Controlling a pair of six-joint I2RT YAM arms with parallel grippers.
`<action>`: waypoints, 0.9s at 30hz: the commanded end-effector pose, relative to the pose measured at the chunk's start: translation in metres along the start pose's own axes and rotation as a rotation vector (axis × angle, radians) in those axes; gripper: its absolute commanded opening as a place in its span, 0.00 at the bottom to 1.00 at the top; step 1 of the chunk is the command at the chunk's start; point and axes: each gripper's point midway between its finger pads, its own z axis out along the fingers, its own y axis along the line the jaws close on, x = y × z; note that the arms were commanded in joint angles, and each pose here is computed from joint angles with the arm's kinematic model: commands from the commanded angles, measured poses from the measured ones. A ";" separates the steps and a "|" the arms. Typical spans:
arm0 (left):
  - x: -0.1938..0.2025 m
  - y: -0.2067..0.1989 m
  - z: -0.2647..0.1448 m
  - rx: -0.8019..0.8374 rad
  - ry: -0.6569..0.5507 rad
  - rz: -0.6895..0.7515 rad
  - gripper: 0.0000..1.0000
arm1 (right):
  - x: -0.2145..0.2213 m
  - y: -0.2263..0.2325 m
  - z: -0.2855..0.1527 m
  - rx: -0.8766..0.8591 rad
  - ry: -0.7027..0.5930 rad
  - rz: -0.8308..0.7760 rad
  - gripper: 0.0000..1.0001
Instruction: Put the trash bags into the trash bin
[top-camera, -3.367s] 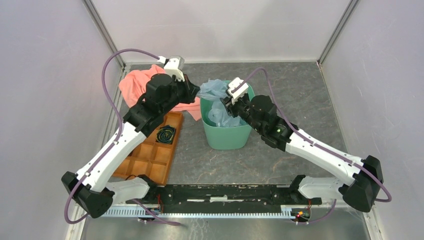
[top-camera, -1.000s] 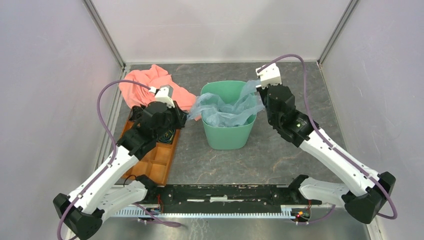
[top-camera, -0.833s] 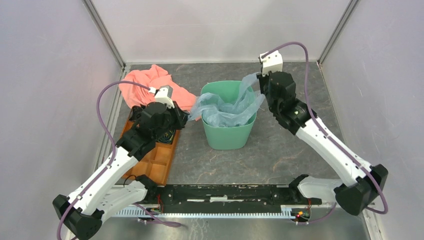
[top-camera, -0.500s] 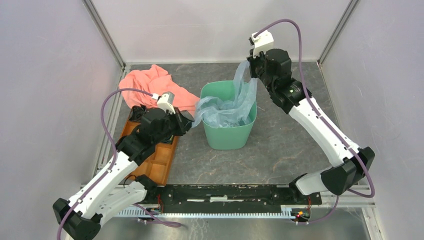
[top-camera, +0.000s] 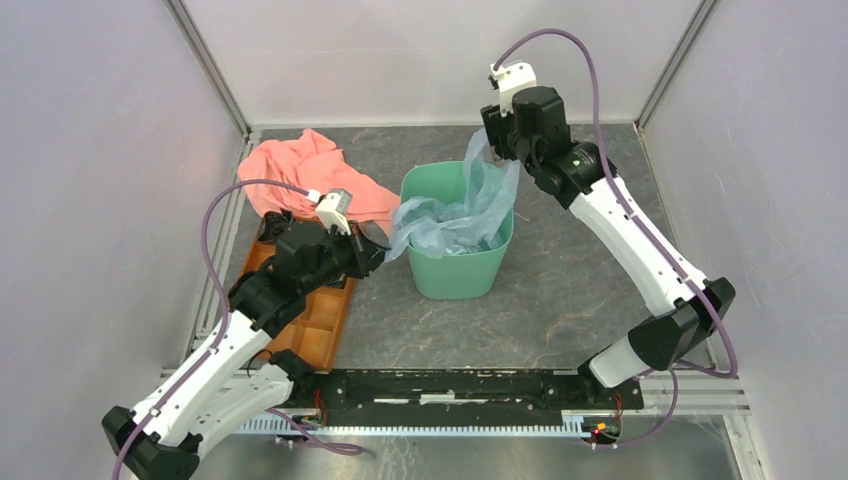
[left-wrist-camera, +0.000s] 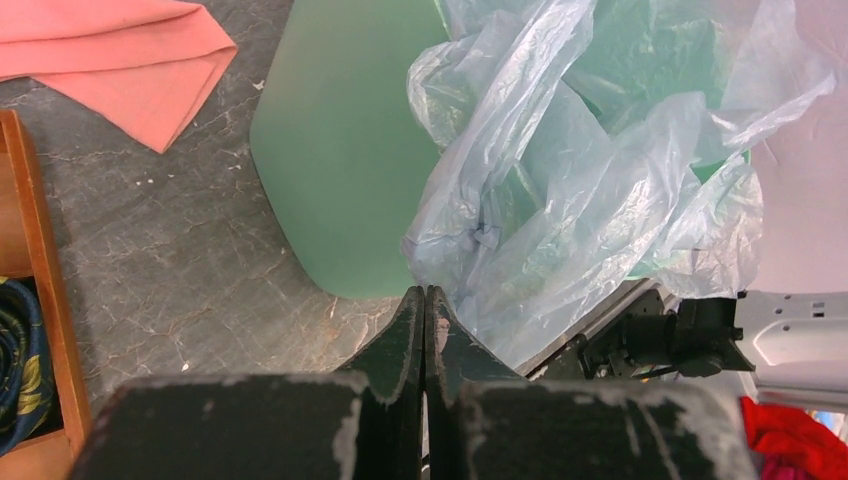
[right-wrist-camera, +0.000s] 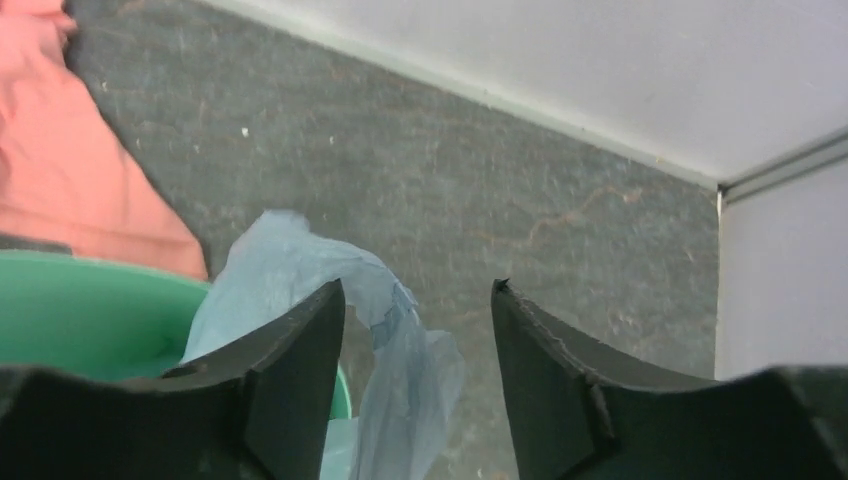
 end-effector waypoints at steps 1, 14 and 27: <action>-0.007 -0.010 -0.002 0.056 0.006 0.122 0.02 | 0.006 -0.007 -0.057 0.034 0.112 0.024 0.74; 0.010 -0.019 0.000 0.120 0.071 0.143 0.02 | 0.030 0.019 -0.159 -0.198 0.119 0.459 0.98; 0.006 -0.022 -0.007 0.113 0.060 0.149 0.02 | 0.049 0.033 -0.110 -0.133 0.052 0.543 0.69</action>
